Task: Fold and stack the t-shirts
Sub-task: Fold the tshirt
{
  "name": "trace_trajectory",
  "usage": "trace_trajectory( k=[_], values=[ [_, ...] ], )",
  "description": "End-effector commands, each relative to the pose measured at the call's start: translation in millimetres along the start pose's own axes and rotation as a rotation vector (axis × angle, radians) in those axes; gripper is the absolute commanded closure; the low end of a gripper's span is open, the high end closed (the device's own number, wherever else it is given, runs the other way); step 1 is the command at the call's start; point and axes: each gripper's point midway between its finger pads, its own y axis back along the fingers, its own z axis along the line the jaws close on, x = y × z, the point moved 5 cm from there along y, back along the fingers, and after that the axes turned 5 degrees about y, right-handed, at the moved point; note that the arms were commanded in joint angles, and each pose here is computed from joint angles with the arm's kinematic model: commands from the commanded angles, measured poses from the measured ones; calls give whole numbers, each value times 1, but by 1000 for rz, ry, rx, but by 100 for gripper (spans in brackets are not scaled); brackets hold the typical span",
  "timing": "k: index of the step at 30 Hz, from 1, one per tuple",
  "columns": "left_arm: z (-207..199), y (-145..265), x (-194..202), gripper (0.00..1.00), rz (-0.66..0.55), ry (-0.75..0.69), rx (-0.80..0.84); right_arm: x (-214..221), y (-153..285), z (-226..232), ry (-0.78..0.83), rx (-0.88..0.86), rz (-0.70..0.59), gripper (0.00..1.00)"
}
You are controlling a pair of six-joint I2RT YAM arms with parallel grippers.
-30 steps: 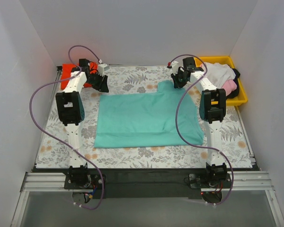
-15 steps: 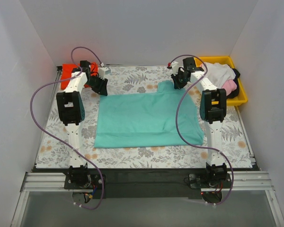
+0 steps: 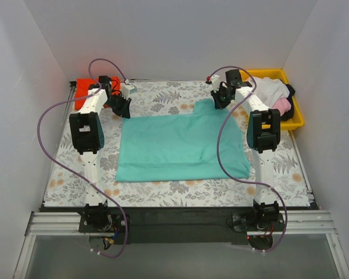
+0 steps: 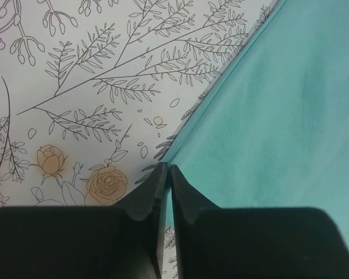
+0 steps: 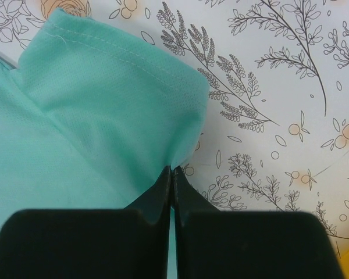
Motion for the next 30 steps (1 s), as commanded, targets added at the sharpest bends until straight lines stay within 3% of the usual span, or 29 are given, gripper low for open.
trace_trajectory(
  k=[1, 14, 30],
  values=[
    [-5, 2, 0, 98, -8, -18, 29, -27, 30, 0, 37, 25, -59, 99],
    [-25, 37, -24, 100, -123, -103, 4, -42, 71, 11, 51, 29, -103, 99],
    [-88, 85, 17, 100, -135, -300, -43, -11, 141, 70, 40, -17, -90, 99]
  ],
)
